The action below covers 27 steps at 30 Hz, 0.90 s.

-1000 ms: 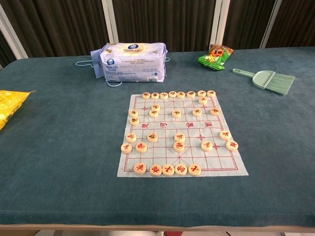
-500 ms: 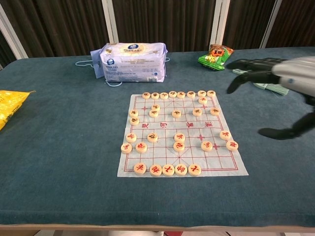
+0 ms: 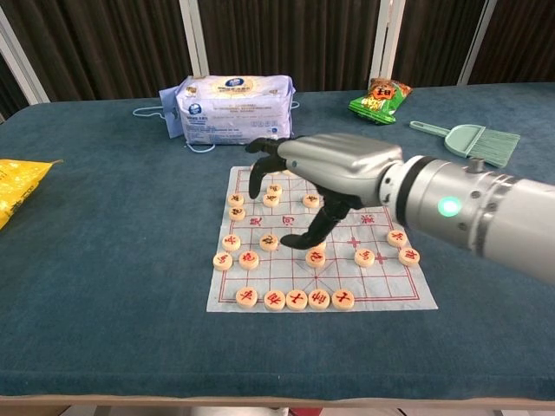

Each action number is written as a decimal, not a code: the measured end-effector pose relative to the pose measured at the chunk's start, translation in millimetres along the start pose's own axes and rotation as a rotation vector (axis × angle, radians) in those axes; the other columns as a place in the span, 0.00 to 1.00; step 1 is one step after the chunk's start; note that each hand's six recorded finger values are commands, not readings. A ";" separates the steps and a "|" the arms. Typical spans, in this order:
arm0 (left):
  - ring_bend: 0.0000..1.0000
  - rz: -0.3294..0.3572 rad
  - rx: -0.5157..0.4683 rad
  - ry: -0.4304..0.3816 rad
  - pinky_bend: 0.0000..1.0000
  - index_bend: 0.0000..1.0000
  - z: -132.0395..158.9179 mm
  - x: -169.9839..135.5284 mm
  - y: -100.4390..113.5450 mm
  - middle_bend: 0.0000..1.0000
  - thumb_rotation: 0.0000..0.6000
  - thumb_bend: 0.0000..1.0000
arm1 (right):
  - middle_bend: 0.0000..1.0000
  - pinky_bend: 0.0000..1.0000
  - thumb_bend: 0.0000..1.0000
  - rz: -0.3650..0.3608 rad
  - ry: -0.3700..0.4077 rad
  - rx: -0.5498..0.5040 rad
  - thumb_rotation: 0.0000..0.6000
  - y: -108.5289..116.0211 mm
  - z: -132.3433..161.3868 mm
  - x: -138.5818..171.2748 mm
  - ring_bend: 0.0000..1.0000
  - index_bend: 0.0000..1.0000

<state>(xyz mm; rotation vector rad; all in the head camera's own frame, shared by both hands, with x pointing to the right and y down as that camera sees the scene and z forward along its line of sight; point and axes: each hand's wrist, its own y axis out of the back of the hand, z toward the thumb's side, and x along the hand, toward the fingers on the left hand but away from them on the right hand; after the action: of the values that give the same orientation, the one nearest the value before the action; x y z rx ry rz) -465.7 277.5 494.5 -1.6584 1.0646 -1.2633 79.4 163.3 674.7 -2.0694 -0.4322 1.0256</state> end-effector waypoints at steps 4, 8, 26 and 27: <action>0.00 -0.002 -0.001 -0.002 0.06 0.00 -0.4 -1.0 0.4 0.00 1.00 0.46 | 0.00 0.00 0.43 0.022 -0.011 0.007 1.00 -14.5 9.6 -22.8 0.00 0.46; 0.00 -0.002 -0.003 -0.004 0.06 0.00 -0.5 -1.5 0.9 0.00 1.00 0.46 | 0.00 0.00 0.43 0.038 -0.016 0.025 1.00 -25.0 17.6 -36.9 0.00 0.47; 0.00 0.012 -0.009 -0.009 0.06 0.00 -0.4 -4.9 4.9 0.00 1.00 0.46 | 0.00 0.00 0.43 0.073 -0.033 0.107 1.00 -45.9 16.0 -41.7 0.00 0.52; 0.00 0.012 -0.009 -0.009 0.06 0.00 -0.5 -4.9 4.8 0.00 1.00 0.46 | 0.00 0.00 0.43 0.074 -0.036 0.112 1.00 -47.1 15.7 -42.2 0.00 0.53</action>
<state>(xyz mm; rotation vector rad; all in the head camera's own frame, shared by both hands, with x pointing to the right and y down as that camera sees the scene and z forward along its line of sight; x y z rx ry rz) -467.7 280.4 488.5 -1.6607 1.0749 -1.2443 42.6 176.7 726.8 -1.9817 -0.3116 1.1071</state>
